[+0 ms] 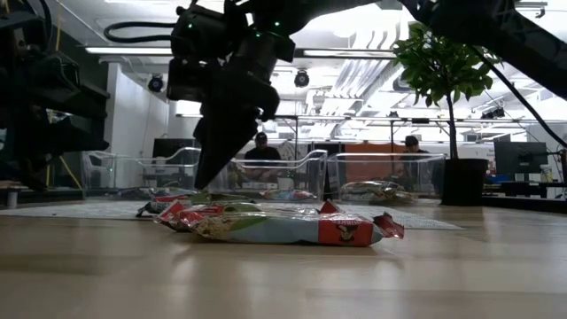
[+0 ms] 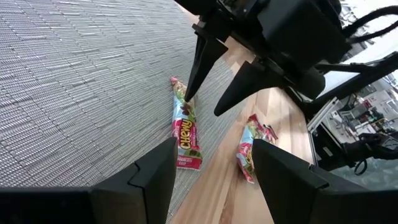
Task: Pick and place Granola Bars by type
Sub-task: Put the red granola bar into the middle transparent bin
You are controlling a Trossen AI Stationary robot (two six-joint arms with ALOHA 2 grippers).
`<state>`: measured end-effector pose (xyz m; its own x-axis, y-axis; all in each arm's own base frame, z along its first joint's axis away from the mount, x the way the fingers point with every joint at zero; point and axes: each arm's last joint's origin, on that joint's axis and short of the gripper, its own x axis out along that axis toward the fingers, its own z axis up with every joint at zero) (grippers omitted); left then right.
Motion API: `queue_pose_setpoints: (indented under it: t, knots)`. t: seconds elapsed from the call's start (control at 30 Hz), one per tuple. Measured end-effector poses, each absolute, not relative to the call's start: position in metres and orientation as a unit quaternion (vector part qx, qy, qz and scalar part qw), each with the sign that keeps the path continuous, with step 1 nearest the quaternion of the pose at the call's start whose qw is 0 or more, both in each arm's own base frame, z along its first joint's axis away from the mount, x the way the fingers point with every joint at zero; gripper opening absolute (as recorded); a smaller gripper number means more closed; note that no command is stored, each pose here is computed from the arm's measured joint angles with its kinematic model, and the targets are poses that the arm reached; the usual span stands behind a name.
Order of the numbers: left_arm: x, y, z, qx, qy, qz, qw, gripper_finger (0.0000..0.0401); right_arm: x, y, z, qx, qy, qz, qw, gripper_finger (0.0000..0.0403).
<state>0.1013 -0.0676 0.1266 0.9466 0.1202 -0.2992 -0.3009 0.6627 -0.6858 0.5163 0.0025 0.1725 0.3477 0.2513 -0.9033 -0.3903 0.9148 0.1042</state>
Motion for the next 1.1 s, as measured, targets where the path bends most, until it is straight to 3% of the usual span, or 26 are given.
queue_pose_setpoints:
  t: [0.47,0.77,1.1]
  knots:
    - [0.101,-0.068,0.126,-0.398,0.122,0.107,0.903,0.0206,0.52,-0.005,0.15,-0.031,0.549,0.203,0.81,0.0222]
    - [0.101,-0.068,0.127,-0.399,0.122,0.107,0.902,0.0206,0.522,0.007,0.145,-0.074,0.553,0.174,0.811,0.0218]
    - [0.101,-0.068,0.126,-0.397,0.124,0.108,0.903,0.0206,0.523,0.013,0.145,-0.106,0.561,0.139,0.809,0.0172]
